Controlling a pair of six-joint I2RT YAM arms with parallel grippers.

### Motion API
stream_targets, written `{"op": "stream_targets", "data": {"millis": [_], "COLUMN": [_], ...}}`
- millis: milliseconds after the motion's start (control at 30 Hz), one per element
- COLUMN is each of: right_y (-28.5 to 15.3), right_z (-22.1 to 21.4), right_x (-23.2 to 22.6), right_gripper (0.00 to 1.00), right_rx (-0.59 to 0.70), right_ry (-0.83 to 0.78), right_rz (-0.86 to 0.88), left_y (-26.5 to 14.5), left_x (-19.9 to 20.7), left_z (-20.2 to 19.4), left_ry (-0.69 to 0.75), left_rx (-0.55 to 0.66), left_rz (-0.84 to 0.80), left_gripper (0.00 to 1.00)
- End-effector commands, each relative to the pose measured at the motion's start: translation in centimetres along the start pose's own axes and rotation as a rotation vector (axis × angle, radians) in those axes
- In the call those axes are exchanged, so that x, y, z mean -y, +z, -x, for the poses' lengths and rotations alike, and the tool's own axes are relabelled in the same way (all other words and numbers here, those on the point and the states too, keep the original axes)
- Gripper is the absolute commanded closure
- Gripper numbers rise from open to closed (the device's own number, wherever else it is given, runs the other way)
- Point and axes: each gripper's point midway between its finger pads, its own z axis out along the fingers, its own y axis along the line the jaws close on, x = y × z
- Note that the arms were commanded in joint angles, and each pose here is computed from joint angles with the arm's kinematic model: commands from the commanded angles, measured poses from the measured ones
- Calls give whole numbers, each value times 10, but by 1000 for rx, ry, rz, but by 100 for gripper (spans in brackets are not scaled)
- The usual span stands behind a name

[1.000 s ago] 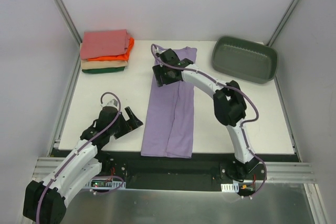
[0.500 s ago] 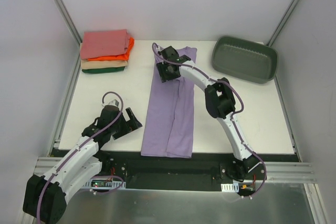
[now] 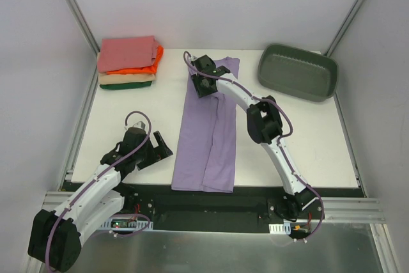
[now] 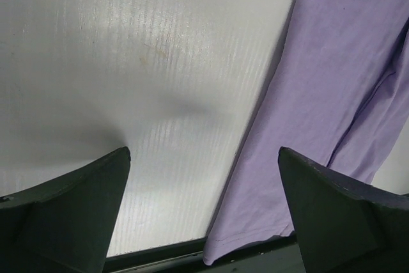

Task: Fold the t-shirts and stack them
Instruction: Rotate the tshirt 90 degrees

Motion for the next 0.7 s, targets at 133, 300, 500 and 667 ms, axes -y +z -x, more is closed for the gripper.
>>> {"op": "stream_targets", "data": {"millis": [133, 300, 500, 667], "right_y": [-7, -6, -5, -13], "right_z": [-1, -5, -2, 11], "right_x": [14, 24, 32, 26], "right_gripper": [60, 74, 100, 99], "right_rx": [-37, -59, -53, 0], "right_ry": [-5, 31, 92, 77], "right_rz": [-60, -85, -73, -37], "left_y": [-3, -3, -3, -3], "left_x": [1, 1, 0, 0], "left_z": [6, 6, 5, 5], "left_ry": [27, 23, 25, 27], "left_rx": [21, 17, 22, 22], "left_rz": [8, 5, 5, 5], "left_gripper": [1, 1, 1, 1]}}
